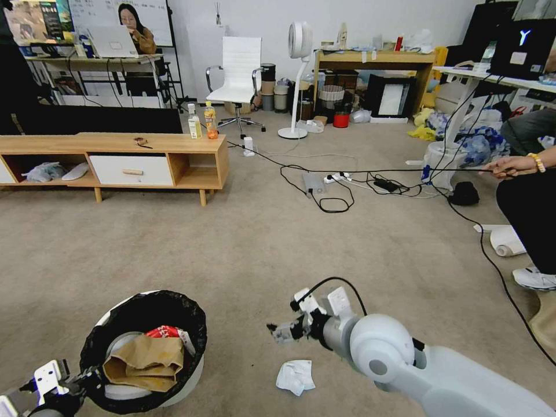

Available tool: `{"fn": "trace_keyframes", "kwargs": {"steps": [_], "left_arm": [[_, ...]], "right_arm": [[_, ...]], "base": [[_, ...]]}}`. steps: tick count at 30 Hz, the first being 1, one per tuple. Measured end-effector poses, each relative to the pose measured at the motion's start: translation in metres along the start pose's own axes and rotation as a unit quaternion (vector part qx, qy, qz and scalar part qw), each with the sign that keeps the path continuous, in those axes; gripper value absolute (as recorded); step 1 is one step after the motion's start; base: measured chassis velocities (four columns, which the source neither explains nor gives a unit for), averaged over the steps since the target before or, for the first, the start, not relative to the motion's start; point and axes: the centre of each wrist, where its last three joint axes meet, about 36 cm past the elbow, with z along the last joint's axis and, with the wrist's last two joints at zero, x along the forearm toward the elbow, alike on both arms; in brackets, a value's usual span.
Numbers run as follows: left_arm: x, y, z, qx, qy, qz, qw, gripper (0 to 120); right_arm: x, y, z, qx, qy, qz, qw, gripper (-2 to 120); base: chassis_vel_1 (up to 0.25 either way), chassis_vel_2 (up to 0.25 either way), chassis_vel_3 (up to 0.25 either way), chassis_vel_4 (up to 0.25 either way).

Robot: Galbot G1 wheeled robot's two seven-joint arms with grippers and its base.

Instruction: Pick up the trash bin and place the garbage on the floor into it.

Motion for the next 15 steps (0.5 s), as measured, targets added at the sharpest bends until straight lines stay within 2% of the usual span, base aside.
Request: {"fn": "trace_keyframes", "kwargs": {"steps": [15], "left_arm": [[-0.004, 0.004, 0.002, 0.005, 0.002, -0.003, 1.0000, 3]], "right_arm": [[-0.060, -0.017, 0.042, -0.007, 0.072, 0.038, 0.997, 100]], "base": [[0.000, 0.000, 0.000, 0.000]]}}
